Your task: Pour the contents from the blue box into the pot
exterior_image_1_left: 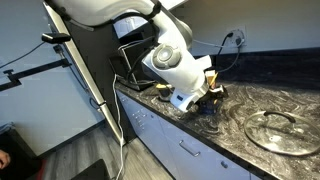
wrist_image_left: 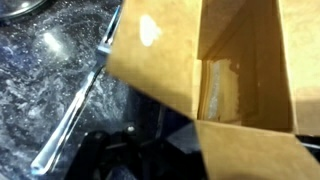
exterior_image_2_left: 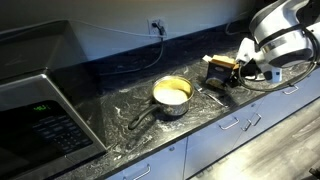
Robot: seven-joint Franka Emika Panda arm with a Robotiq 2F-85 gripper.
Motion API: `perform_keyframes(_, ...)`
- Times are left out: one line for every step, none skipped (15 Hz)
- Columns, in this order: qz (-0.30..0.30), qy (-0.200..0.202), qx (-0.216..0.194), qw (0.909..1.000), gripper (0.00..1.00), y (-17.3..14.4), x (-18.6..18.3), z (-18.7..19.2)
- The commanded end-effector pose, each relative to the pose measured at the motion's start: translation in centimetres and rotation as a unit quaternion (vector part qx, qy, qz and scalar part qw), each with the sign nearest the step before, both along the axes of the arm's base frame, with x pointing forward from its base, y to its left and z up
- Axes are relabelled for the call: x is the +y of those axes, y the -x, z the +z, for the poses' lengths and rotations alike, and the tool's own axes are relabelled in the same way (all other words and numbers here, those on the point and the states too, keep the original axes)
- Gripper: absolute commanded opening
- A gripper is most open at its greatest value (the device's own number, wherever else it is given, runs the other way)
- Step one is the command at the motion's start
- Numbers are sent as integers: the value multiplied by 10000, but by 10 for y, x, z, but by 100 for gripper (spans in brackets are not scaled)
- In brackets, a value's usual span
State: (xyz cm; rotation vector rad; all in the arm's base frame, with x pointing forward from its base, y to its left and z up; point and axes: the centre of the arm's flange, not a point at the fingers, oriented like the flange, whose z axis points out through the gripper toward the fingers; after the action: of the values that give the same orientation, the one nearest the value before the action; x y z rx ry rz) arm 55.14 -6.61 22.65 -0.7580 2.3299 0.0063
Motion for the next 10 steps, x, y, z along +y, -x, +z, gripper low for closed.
perform_keyframes(65, 366, 69, 9993, 100, 7, 8, 13)
perform_keyframes(123, 491, 125, 9986, 100, 9, 10, 17)
perform_keyframes(187, 661, 188, 9975, 100, 14, 12, 24)
perform_keyframes(268, 834, 249, 9958, 100, 19, 13, 29)
perform_keyframes(314, 963, 336, 9943, 100, 23, 13, 33)
perform_keyframes(393, 1094, 388, 9925, 100, 29, 13, 37)
perform_keyframes(469, 1218, 516, 9901, 100, 36, 13, 41)
perform_keyframes(509, 1341, 610, 9878, 100, 43, 12, 43)
perform_keyframes(579, 1434, 691, 9855, 100, 50, 10, 46)
perform_keyframes(644, 1536, 755, 9831, 100, 56, 9, 47)
